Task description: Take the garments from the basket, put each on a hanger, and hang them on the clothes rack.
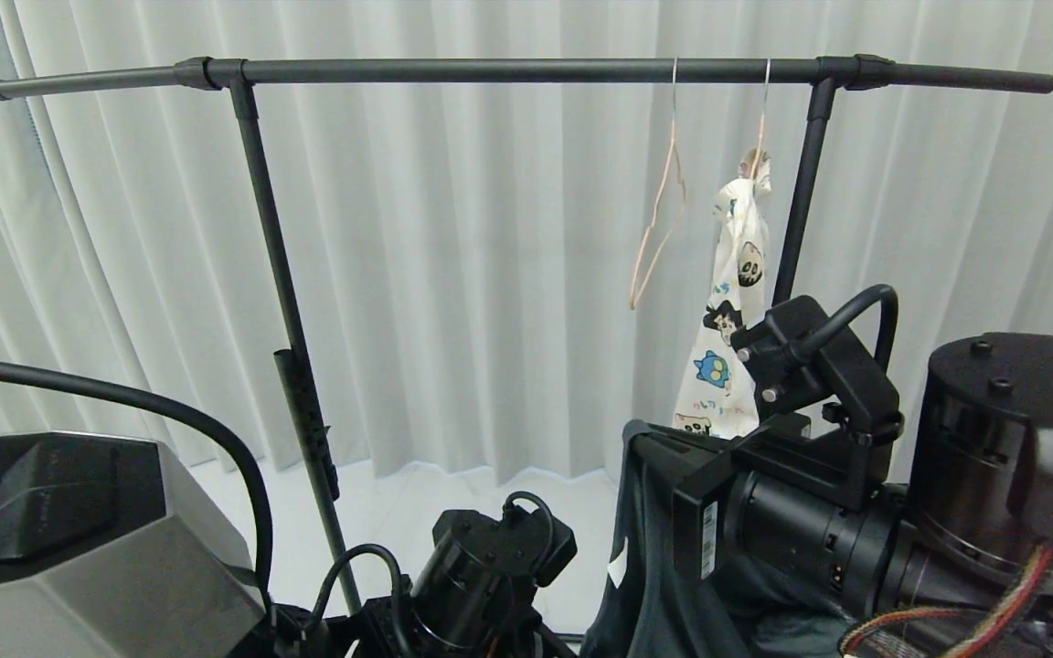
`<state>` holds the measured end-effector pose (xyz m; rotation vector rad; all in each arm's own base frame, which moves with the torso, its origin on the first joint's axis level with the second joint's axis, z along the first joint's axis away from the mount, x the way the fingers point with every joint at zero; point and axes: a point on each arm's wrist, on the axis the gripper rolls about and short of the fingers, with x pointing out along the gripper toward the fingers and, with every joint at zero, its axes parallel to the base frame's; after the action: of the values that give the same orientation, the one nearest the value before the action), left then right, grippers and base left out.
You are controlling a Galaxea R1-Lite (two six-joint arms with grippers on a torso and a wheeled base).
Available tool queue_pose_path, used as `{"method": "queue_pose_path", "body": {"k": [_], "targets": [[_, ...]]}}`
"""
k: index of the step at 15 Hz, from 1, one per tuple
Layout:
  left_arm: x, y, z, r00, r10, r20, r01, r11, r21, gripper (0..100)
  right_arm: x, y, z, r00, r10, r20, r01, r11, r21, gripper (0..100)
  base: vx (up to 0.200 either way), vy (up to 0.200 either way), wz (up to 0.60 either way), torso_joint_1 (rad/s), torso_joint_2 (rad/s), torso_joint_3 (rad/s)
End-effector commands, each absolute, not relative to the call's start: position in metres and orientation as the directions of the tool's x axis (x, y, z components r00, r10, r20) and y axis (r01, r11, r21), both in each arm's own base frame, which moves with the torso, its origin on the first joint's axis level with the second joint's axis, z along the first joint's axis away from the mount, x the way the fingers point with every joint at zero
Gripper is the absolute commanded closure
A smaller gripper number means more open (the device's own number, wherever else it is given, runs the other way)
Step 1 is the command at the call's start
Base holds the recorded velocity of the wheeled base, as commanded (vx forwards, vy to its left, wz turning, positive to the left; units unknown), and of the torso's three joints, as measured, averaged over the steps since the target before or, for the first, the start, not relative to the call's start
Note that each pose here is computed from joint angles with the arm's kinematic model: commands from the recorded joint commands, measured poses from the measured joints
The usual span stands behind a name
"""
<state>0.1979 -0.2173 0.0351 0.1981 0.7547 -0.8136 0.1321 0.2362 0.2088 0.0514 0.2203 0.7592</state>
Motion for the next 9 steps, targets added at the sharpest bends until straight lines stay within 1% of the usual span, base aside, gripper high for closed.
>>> {"method": "queue_pose_path", "body": {"k": [1,2,3,4,5,6,7,8,9], "targets": [[0.194,-0.218,0.031,0.434,-0.579,-0.69,0.725,0.68,-0.115,0,0.131,0.234,0.212,0.705,0.69,-0.167,-0.678,0.724,0.13,100,0.0,0.0,0.0,0.0,0.0,0.0],[0.194,-0.218,0.031,0.44,-0.577,-0.688,0.722,0.683,-0.111,100,0.131,0.233,0.212,0.707,0.687,-0.169,-0.676,0.726,0.127,100,0.0,0.0,0.0,0.0,0.0,0.0],[0.193,-0.219,0.032,0.464,-0.56,-0.686,0.711,0.698,-0.088,100,0.132,0.232,0.213,0.711,0.684,-0.164,-0.672,0.73,0.127,100,0.0,0.0,0.0,0.0,0.0,0.0],[0.19,-0.218,0.032,0.516,-0.516,-0.684,0.682,0.731,-0.037,100,0.136,0.229,0.214,0.724,0.671,-0.163,-0.659,0.742,0.125,100,0.0,0.0,0.0,0.0,0.0,0.0],[0.187,-0.216,0.037,0.587,-0.464,-0.663,0.636,0.771,0.023,100,0.14,0.226,0.215,0.738,0.656,-0.158,-0.644,0.755,0.123,100,0.0,0.0,0.0,0.0,0.0,0.0],[0.186,-0.213,0.047,0.628,-0.456,-0.63,0.61,0.791,0.035,100,0.143,0.222,0.217,0.751,0.643,-0.153,-0.631,0.766,0.12,100,0.0,0.0,0.0,0.0,0.0,0.0],[0.184,-0.211,0.066,0.659,-0.483,-0.576,0.594,0.804,0.004,100,0.146,0.218,0.219,0.761,0.632,-0.146,-0.623,0.775,0.105,100,0.0,0.0,0.0,0.0,0.0,0.0],[0.18,-0.204,0.096,0.698,-0.521,-0.491,0.585,0.811,-0.028,100,0.15,0.213,0.222,0.777,0.616,-0.133,-0.612,0.787,0.076,100,0.0,0.0,0.0,0.0,0.0,0.0],[0.178,-0.201,0.108,0.714,-0.531,-0.457,0.58,0.813,-0.038,100,0.151,0.211,0.224,0.781,0.612,-0.124,-0.609,0.79,0.066,100,0.0,0.0,0.0,0.0,0.0,0.0]]}}
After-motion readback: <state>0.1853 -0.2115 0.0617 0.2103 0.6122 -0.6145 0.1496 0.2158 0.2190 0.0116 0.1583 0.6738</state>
